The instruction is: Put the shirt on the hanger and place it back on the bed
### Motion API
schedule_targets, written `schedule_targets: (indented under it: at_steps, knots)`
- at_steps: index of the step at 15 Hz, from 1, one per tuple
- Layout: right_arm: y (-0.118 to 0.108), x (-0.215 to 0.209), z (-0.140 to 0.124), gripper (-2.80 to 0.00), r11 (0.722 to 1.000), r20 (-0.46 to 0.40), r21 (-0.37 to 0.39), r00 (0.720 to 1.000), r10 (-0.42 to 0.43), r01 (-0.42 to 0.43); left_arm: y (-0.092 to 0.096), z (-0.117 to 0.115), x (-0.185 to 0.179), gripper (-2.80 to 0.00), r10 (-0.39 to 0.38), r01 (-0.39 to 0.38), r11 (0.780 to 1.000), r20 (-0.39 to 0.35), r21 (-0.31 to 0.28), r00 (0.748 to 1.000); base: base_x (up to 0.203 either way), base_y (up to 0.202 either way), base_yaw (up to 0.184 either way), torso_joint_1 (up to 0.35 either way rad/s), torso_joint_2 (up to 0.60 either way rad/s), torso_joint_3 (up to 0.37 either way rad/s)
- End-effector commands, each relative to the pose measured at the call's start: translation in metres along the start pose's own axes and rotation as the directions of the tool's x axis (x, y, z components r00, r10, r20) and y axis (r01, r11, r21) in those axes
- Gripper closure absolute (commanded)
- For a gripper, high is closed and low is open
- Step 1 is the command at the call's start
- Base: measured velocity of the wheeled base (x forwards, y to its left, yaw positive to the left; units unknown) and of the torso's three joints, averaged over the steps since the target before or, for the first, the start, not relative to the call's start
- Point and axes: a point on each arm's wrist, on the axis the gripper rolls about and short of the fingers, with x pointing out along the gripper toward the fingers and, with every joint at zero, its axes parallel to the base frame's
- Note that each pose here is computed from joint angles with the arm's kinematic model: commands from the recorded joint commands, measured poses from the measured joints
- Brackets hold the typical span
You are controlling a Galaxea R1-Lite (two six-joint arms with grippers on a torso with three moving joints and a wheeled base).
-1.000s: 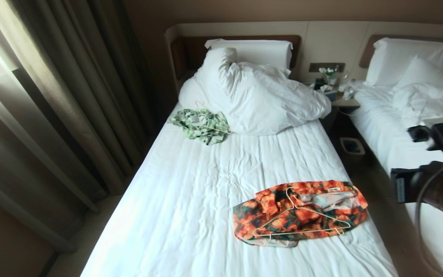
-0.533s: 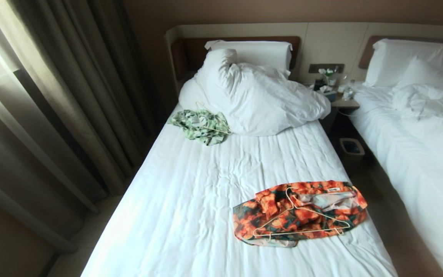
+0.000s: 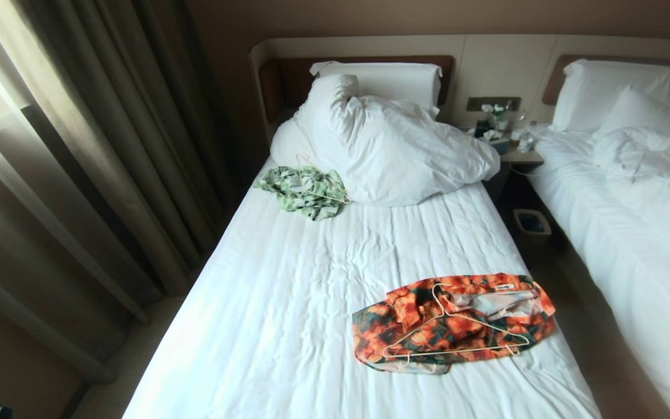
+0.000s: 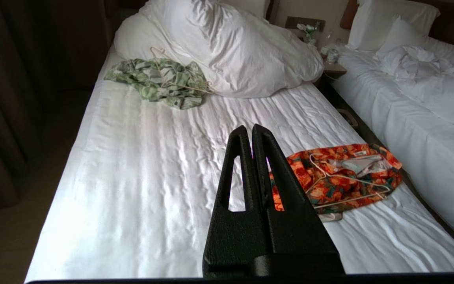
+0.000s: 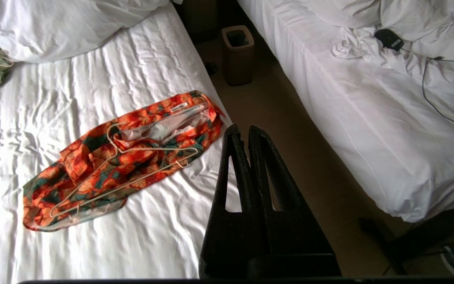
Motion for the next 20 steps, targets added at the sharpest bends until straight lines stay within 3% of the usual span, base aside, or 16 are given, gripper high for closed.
schedule_targets:
  at_steps: [1, 3, 5, 6, 9, 11, 14, 16, 20]
  knots:
    - [-0.009, -0.021, -0.019, 0.00, 0.999, 0.096, 0.043, 0.995, 0.025, -0.030, -0.001, -0.006, -0.007, 0.00, -0.008, 0.008, 1.000, 0.039, 0.011, 0.999, 0.000, 0.000, 0.000, 0.000, 0.00, 0.000]
    - [-0.013, -0.029, -0.042, 0.00, 0.988, 0.132, 0.035, 0.981, 0.142, -0.147, -0.001, -0.011, -0.010, 0.00, -0.004, 0.003, 1.000, 0.056, 0.020, 0.998, 0.000, 0.000, 0.000, 0.000, 0.00, 0.000]
    - [-0.010, -0.024, -0.068, 0.00, 0.960, 0.104, -0.013, 0.954, 0.280, -0.280, 0.000, -0.021, -0.016, 0.00, 0.006, -0.011, 0.997, 0.056, 0.081, 0.998, 0.000, 0.000, 0.000, 0.000, 0.00, 0.000]
    - [-0.008, -0.017, -0.076, 0.00, 0.951, 0.089, -0.024, 0.947, 0.309, -0.308, 0.000, -0.028, -0.018, 0.00, 0.033, -0.039, 0.992, 0.050, 0.119, 0.998, 0.000, 0.000, 0.000, 0.000, 0.00, 0.000]
    - [-0.001, -0.002, -0.085, 0.00, 0.920, 0.220, -0.042, 0.894, 0.389, -0.390, 0.004, -0.035, -0.017, 0.00, 0.152, -0.152, 0.970, 0.015, 0.190, 0.988, 0.000, 0.000, 0.000, 0.000, 0.00, 0.000]
    - [0.001, 0.003, -0.093, 0.00, 0.904, 0.253, -0.118, 0.868, 0.427, -0.410, 0.006, -0.041, -0.018, 0.00, 0.211, -0.196, 0.955, -0.045, 0.221, 0.976, 0.000, 0.000, 0.000, 0.000, 0.00, 0.000]
    - [0.002, 0.005, -0.098, 0.00, 0.900, 0.212, -0.151, 0.876, 0.433, -0.408, 0.007, -0.047, -0.018, 0.00, 0.217, -0.188, 0.953, -0.101, 0.238, 0.971, 0.000, 0.000, 0.000, 0.000, 0.00, 0.000]
    - [0.000, 0.007, -0.105, 0.00, 0.914, 0.151, -0.171, 0.908, 0.392, -0.367, 0.007, -0.050, -0.019, 0.00, 0.212, -0.174, 0.956, -0.144, 0.237, 0.967, 0.000, 0.000, 0.000, 0.000, 0.00, 0.000]
    - [0.000, 0.008, -0.113, 0.00, 0.920, 0.058, -0.114, 0.922, 0.383, -0.375, 0.007, -0.050, -0.019, 0.00, 0.212, -0.174, 0.955, -0.142, 0.241, 0.967, 0.000, 0.000, 0.000, 0.000, 0.00, 0.000]
